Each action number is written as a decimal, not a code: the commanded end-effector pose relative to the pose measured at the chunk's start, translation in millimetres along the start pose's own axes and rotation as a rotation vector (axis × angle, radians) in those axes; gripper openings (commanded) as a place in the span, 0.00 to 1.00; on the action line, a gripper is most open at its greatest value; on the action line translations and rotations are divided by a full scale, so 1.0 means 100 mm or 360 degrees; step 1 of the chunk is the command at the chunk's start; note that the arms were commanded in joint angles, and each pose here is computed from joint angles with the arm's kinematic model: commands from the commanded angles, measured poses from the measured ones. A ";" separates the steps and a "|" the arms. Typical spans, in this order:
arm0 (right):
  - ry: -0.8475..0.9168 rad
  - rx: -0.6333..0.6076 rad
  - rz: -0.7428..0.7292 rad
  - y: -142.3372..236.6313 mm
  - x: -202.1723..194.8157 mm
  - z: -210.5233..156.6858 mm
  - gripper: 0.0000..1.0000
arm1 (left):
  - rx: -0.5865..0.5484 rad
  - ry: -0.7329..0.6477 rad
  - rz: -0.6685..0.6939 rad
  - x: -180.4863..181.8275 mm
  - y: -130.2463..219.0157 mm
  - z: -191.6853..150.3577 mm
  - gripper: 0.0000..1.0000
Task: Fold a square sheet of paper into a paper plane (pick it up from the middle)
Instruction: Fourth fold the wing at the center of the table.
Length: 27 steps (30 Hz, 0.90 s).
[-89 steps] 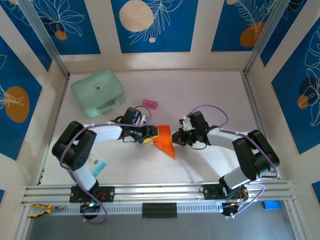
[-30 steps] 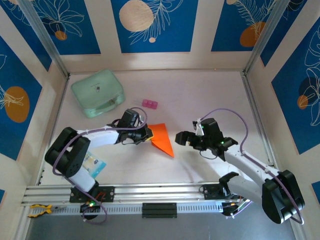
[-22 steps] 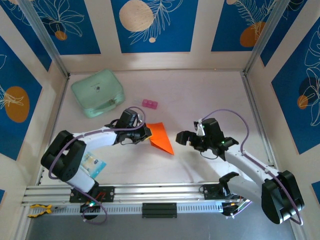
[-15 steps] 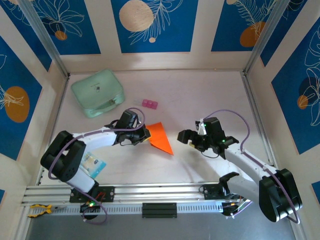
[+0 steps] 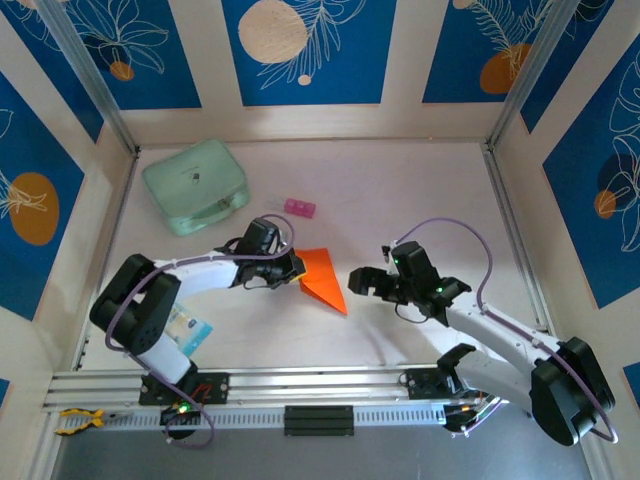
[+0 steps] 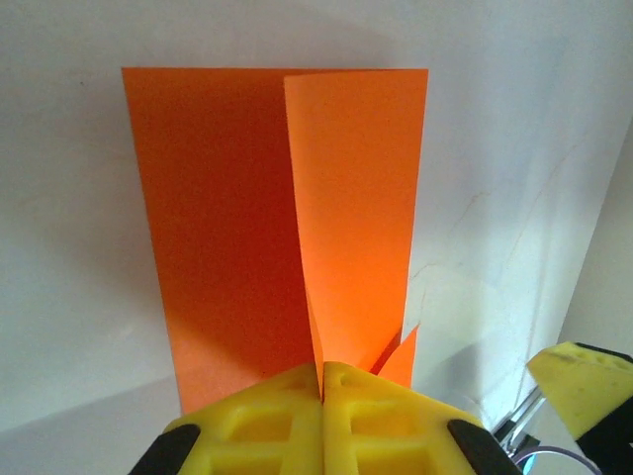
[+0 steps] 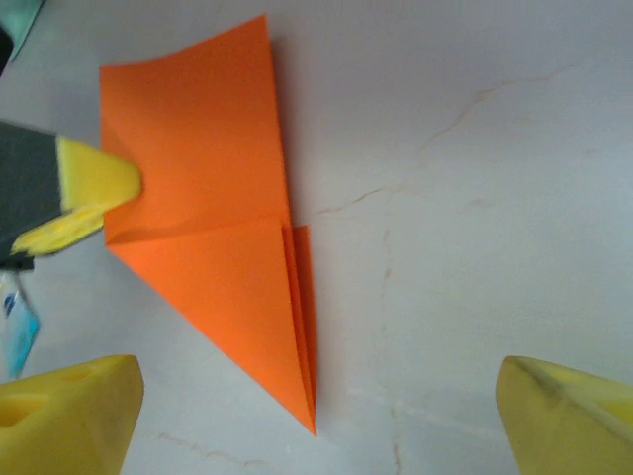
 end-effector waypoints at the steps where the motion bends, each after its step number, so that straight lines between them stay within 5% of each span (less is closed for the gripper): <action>1: -0.0144 -0.0062 -0.0259 0.05 -0.35 -0.01 0.93 | 0.0031 -0.0051 -0.0040 -0.12 -0.01 0.01 0.09; 5: -0.0231 0.0046 0.0000 0.03 -0.32 -0.03 0.92 | 0.0038 -0.0056 -0.0045 -0.12 -0.02 0.00 0.12; 8: -0.0165 0.0028 0.0134 0.01 -0.23 -0.01 0.75 | 0.0045 -0.0070 -0.0054 -0.14 -0.02 0.00 0.20; 10: -0.0087 -0.0027 0.0127 0.00 -0.18 0.00 0.72 | 0.0051 -0.0085 -0.0056 -0.14 -0.04 0.00 0.26; 20: 0.1005 -0.0226 0.0097 -0.12 0.31 -0.35 0.55 | 0.0084 -0.0139 -0.0218 -0.29 -0.08 0.06 0.32; 27: 0.1323 -0.0250 -0.0014 -0.27 0.40 -0.46 0.45 | 0.0066 -0.0161 -0.0317 -0.37 -0.03 0.08 0.26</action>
Point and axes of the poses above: each hand's point on the last joint's axis, 136 mm out from that joint toward the fingers, its own y axis back along the fingers, its own x axis along the line the jaws close on, z = x × y, the point moved 2 cm from there along y, back along the fingers, and after that the axes turned 3 degrees about y, right-handed, at the moved point
